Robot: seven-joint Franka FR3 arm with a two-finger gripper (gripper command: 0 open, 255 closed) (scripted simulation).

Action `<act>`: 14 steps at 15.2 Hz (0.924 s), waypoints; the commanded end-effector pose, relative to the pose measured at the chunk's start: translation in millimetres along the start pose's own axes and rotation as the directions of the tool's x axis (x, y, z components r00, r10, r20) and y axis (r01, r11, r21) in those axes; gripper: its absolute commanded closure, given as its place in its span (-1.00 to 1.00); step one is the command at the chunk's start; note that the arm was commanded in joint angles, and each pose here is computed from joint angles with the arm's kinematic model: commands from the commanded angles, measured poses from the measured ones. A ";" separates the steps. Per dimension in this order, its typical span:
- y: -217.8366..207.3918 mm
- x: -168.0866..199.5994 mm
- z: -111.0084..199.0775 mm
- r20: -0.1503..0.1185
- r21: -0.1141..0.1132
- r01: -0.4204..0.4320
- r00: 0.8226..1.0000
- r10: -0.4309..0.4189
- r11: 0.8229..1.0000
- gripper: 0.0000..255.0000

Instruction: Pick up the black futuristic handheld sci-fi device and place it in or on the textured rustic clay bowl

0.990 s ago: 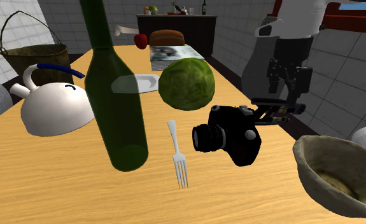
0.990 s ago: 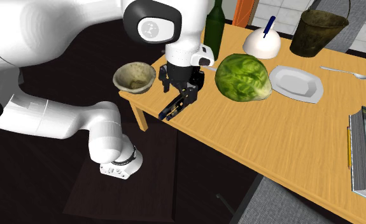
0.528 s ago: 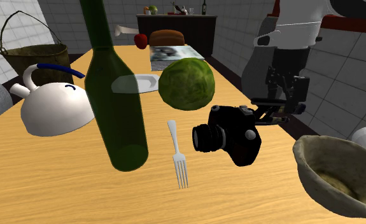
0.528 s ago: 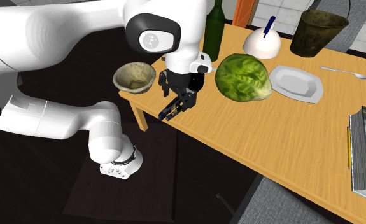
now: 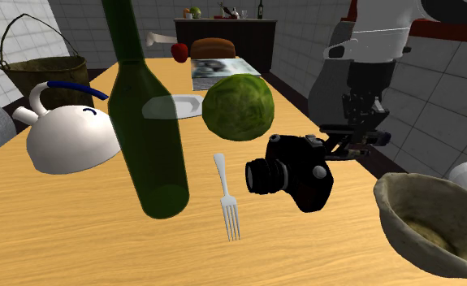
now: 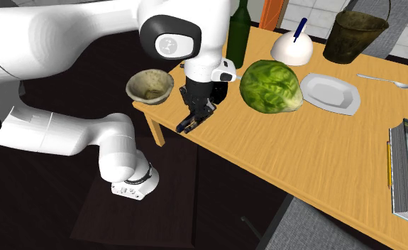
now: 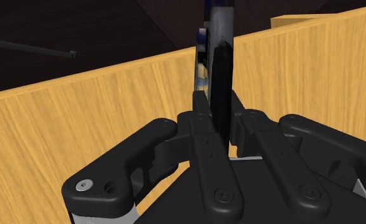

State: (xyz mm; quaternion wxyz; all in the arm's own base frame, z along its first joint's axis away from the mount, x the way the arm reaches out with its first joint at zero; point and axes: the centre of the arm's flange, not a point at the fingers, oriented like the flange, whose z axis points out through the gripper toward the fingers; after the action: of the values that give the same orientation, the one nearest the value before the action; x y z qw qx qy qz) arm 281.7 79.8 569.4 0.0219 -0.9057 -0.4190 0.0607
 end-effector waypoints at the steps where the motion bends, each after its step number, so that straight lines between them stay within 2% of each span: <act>1: -0.1 0.2 0.5 0.001 0.001 0.000 1.000 0.000 1.000 1.00; 6: -0.1 0.2 0.5 0.001 0.001 0.000 1.000 0.000 1.000 1.00; 14: -4.0 -3.7 -41.4 0.001 0.001 0.000 1.000 0.000 1.000 1.00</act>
State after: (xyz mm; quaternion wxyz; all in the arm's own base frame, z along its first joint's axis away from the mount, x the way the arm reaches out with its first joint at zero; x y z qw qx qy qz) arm 282.0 80.0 606.1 0.0221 -0.9056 -0.4192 0.0613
